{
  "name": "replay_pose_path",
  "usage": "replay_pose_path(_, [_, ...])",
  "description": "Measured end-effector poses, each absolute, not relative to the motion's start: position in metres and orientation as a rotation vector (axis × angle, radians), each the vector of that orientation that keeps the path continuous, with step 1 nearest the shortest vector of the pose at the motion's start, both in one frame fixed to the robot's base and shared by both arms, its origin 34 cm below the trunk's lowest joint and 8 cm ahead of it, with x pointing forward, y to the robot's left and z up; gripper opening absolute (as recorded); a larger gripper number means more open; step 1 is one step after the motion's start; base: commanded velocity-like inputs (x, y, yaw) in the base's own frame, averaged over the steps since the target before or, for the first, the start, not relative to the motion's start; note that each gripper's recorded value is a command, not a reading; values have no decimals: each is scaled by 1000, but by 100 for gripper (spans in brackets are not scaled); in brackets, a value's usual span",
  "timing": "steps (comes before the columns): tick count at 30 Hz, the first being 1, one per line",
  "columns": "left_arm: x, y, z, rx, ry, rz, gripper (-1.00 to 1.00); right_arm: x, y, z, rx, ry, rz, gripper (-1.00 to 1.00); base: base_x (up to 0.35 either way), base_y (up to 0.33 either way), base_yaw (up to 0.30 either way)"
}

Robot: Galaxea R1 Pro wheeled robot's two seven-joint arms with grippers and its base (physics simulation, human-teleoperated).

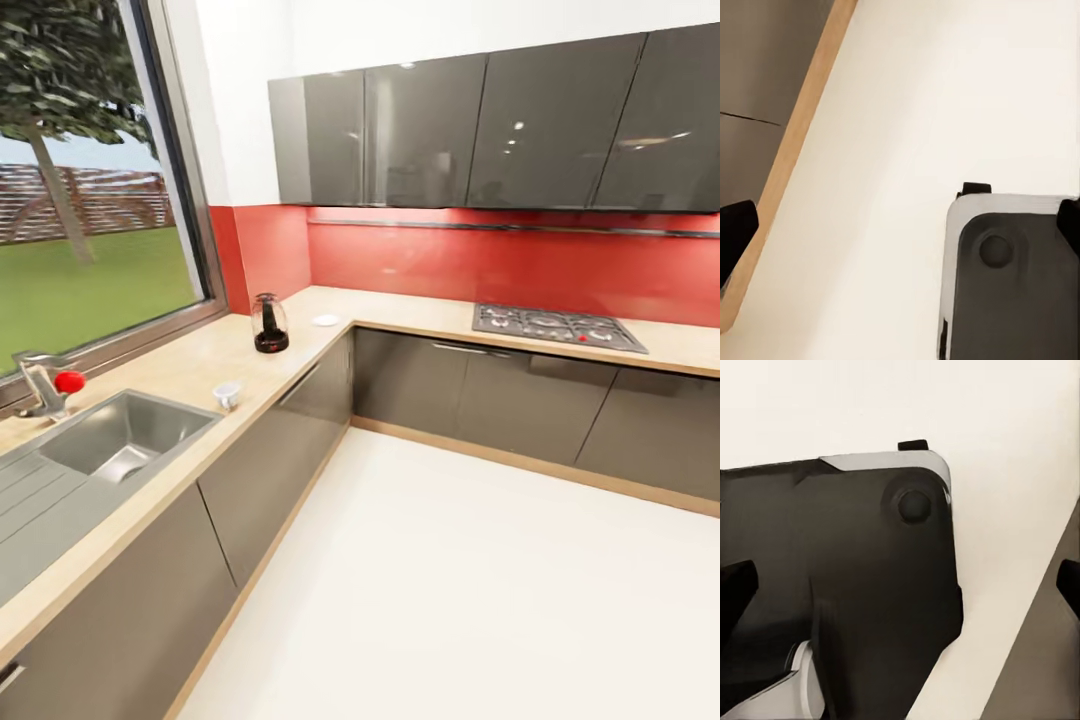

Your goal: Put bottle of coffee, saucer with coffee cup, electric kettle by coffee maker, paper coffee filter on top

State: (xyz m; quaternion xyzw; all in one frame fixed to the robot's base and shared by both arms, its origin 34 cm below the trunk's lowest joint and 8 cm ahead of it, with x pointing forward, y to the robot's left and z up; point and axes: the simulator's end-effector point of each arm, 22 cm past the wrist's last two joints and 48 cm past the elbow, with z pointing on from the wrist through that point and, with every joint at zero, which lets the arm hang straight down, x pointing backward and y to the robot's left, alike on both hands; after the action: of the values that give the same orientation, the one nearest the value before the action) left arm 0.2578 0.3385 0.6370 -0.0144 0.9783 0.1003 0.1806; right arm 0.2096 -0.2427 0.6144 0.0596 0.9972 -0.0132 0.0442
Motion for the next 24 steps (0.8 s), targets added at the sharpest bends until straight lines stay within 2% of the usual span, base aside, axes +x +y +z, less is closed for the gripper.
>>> replay_pose_path(8, [274,353,642,-60,2715,306,100,240,-248,619,189,2929,-53,100,312,-130,0])
replay_pose_path(24, [267,357,643,-59,2705,316,100,243,-249,620,191,2915,-59,100,313,-129,0])
